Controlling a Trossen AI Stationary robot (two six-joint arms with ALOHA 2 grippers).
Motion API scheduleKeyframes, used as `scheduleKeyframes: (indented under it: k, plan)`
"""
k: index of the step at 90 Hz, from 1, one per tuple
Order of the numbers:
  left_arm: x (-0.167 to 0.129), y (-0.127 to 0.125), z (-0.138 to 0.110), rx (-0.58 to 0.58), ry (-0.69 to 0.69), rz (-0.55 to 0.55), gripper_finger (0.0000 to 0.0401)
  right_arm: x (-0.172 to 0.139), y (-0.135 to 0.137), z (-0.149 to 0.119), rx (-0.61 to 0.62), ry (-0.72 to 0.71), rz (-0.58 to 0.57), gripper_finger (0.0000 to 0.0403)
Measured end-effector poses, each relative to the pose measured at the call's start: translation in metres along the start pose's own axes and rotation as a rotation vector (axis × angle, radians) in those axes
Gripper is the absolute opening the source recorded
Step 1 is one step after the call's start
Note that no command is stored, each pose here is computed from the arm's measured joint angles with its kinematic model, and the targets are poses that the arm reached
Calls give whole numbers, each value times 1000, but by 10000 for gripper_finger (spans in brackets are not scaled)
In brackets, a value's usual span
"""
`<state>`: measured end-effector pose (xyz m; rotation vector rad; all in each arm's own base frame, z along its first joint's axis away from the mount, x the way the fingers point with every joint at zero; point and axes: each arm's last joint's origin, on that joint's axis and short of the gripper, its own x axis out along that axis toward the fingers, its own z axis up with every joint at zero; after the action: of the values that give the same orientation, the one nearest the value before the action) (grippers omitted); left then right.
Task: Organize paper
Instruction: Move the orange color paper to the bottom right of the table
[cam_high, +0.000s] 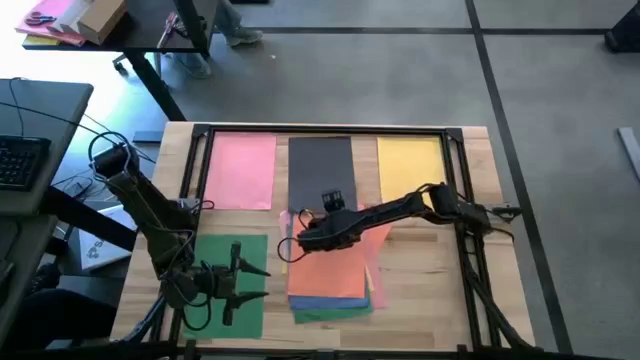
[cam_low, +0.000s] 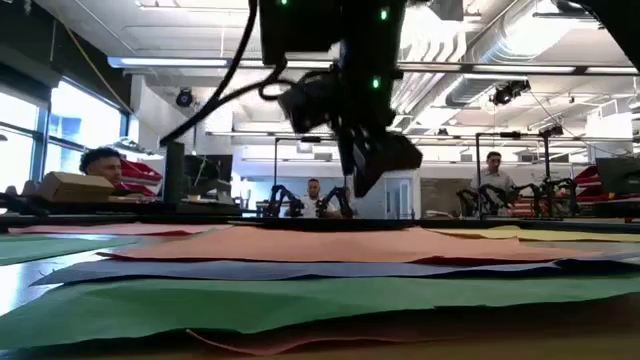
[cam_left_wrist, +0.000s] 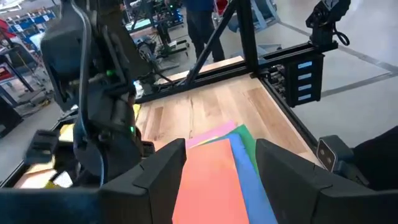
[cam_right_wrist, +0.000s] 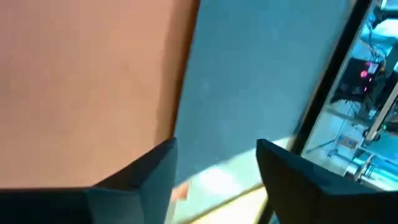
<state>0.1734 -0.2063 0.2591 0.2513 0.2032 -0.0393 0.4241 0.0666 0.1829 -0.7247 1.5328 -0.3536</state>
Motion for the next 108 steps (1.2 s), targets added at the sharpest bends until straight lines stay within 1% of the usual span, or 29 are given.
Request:
scheduleKeyframes:
  k: [10, 22, 31, 38, 45, 57, 76, 82, 88, 93, 97, 108]
  plan:
    - [-1, -1, 0, 2, -1, -4, 186, -22, 0, -2, -26, -2, 23, 248]
    - [-1, -1, -1, 3, 3, -5, 186, -51, 14, -2, -71, -55, 55, 252]
    - [-1, -1, -5, -2, 37, -3, 186, -69, 35, -4, -110, -92, 73, 252]
    - [-1, 0, -11, -3, 77, 1, 186, -83, 53, -10, -117, -95, 83, 252]
    - [-2, 1, -16, -9, 115, 12, 186, -97, 72, -17, -92, -101, 96, 252]
    - [5, 8, -18, -55, 138, 46, 186, -122, 105, -28, -42, -163, 97, 252]
    - [35, 25, -27, -153, 199, 84, 186, -155, 150, -45, 70, -287, 101, 252]
    - [50, 28, -32, -158, 210, 92, 186, -164, 163, -48, 71, -345, 131, 252]
    - [67, 29, -37, -152, 202, 84, 186, -172, 176, -49, 39, -401, 160, 252]
    - [82, 29, -41, -145, 186, 47, 186, -176, 186, -49, 2, -438, 170, 252]
    - [94, 28, -45, -143, 168, -5, 186, -178, 191, -50, -24, -459, 175, 252]
    - [121, 24, -59, -161, 122, -144, 186, -178, 202, -49, -61, -463, 222, 252]
